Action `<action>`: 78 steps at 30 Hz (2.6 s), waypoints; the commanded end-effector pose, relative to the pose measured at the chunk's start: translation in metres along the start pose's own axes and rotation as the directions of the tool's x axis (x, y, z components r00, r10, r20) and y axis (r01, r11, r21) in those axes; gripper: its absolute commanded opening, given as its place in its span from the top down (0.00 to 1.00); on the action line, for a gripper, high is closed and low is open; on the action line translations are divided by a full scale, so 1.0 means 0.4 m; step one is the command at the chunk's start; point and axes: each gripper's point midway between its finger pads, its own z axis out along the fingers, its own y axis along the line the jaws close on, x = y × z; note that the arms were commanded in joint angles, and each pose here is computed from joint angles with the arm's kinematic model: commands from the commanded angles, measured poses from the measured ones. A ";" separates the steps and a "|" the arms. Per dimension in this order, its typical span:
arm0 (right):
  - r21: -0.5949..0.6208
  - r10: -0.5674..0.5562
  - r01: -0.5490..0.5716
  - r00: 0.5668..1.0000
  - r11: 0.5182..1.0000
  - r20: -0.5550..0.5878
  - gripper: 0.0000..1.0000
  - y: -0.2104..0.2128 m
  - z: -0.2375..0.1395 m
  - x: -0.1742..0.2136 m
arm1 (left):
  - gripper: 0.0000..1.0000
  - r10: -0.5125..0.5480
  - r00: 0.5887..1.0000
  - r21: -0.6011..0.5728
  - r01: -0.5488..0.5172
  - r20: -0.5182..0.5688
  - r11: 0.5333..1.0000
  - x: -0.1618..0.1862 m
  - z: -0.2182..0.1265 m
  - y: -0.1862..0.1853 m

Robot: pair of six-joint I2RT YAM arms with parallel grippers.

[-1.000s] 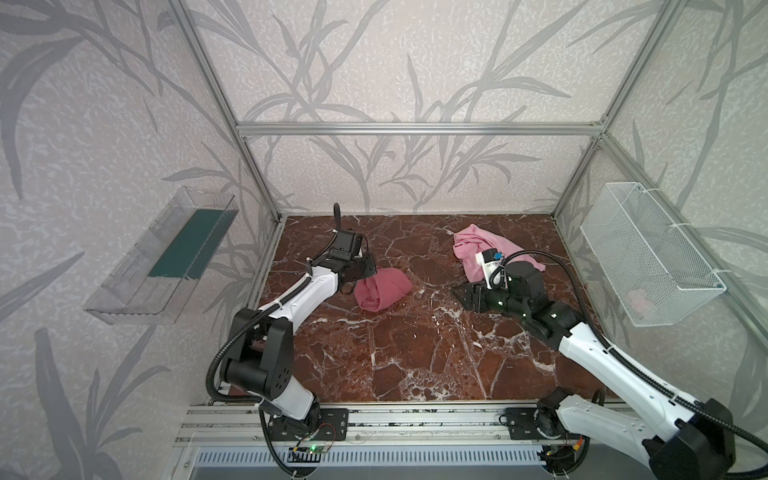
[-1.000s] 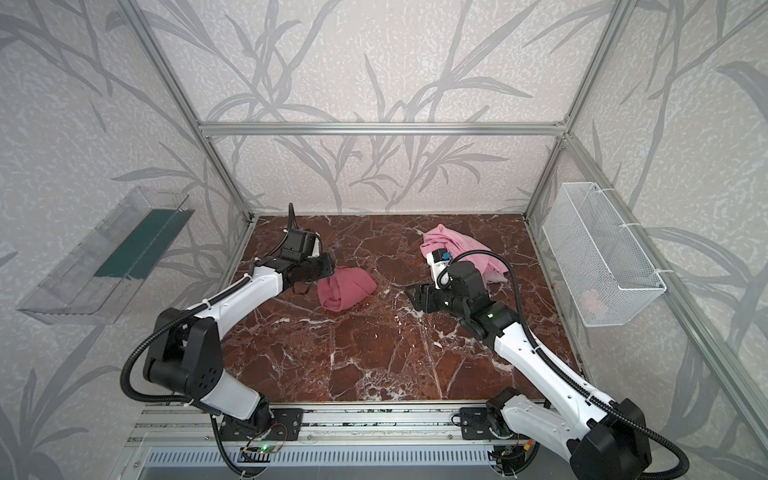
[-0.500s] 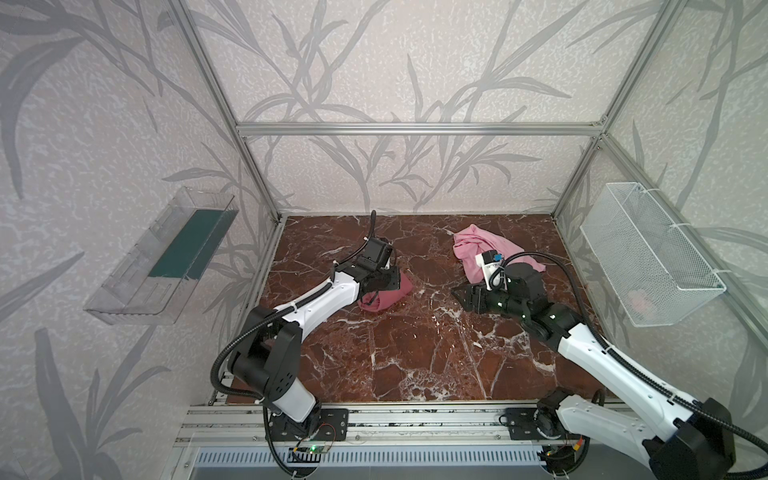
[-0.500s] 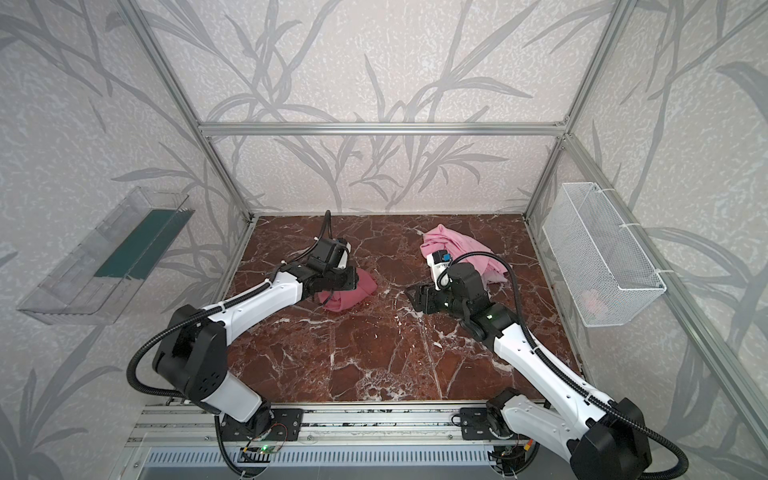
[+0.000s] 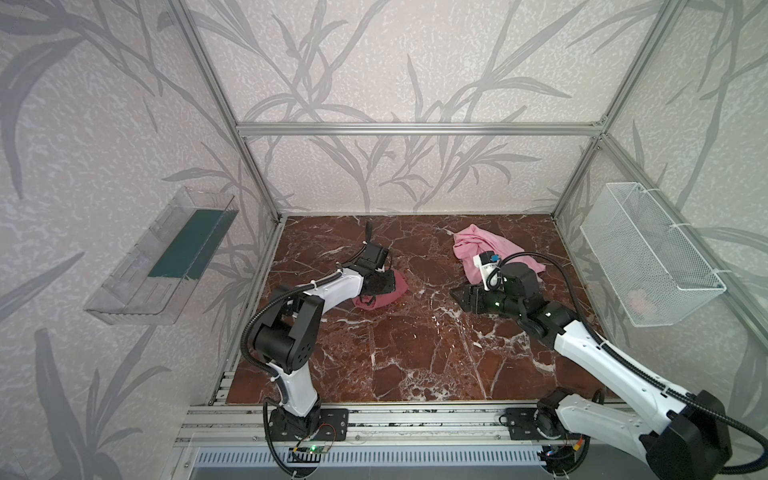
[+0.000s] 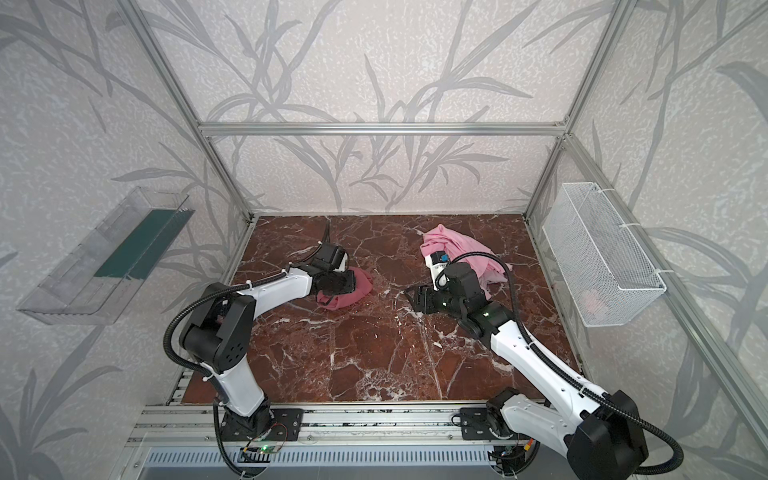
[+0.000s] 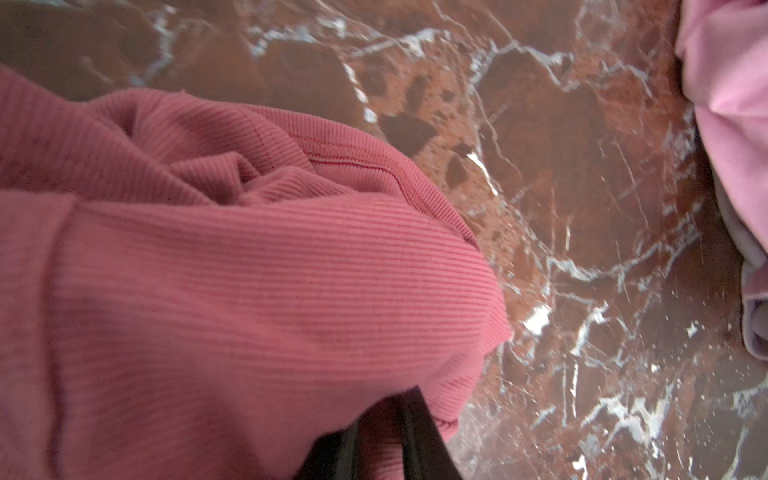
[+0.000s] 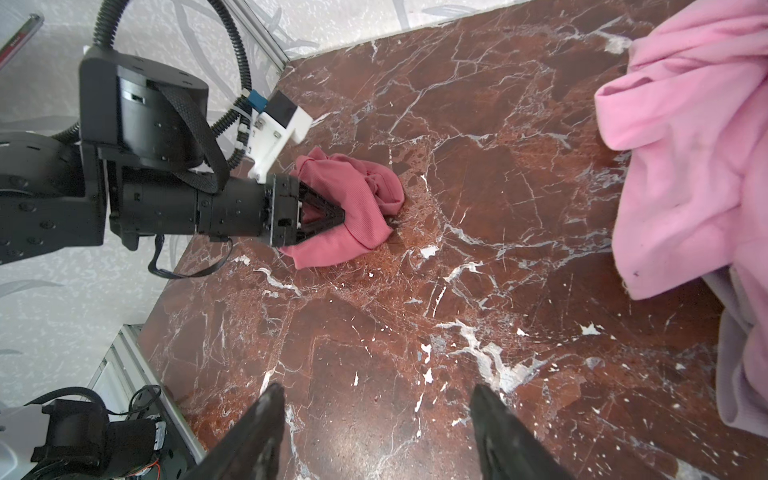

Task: Pick out a specific cloth from the pile

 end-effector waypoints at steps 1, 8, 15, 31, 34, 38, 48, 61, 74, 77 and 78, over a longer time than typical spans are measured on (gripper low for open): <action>0.002 -0.015 0.015 0.999 1.000 0.035 0.30 0.013 -0.005 -0.044 | 0.82 -0.082 0.997 -0.042 0.083 0.012 0.996 -0.043 0.015 0.084; -0.002 -0.017 0.017 1.000 1.000 0.021 0.30 0.020 0.011 -0.062 | 0.82 -0.181 0.981 -0.067 0.186 0.066 0.980 -0.130 0.000 0.208; 0.005 -0.028 0.028 0.999 1.000 0.018 0.30 0.021 0.012 -0.069 | 0.82 -0.240 0.967 -0.066 0.246 0.086 0.967 -0.166 -0.012 0.278; 0.103 -0.133 0.124 0.987 0.987 0.086 0.29 -0.003 -0.059 -0.110 | 0.82 -0.078 0.959 -0.013 0.085 0.271 0.996 -0.200 -0.230 0.116; 0.134 -0.134 0.119 0.985 0.984 0.112 0.29 -0.027 -0.081 -0.125 | 0.81 0.000 0.941 -0.042 0.015 0.339 0.999 -0.191 -0.293 0.075; 0.155 -0.116 0.093 0.982 0.984 0.149 0.29 -0.058 -0.110 -0.136 | 0.80 0.042 0.918 -0.058 -0.021 0.395 0.998 -0.174 -0.359 0.059; 0.257 -0.103 0.048 0.973 0.965 0.207 0.29 -0.143 -0.155 -0.140 | 0.62 0.138 0.881 -0.269 -0.013 0.452 0.963 -0.122 -0.415 0.170; 0.452 -0.155 0.028 0.957 0.891 0.247 0.28 -0.265 -0.178 -0.131 | 0.29 0.160 0.870 -0.416 0.057 0.467 0.908 -0.101 -0.424 0.289; 0.769 -0.393 0.013 0.865 0.639 0.312 0.27 -0.463 -0.214 -0.068 | 0.25 0.231 0.732 -0.478 0.145 0.641 0.866 -0.105 -0.418 0.419; 0.793 -0.424 0.009 0.848 0.609 0.317 0.27 -0.493 -0.209 -0.048 | 0.25 0.263 0.720 -0.497 0.130 0.642 0.858 -0.103 -0.403 0.434; 0.797 -0.428 0.017 0.850 0.604 0.307 0.27 -0.498 -0.205 -0.045 | 0.25 0.274 0.719 -0.503 0.120 0.639 0.856 -0.103 -0.396 0.436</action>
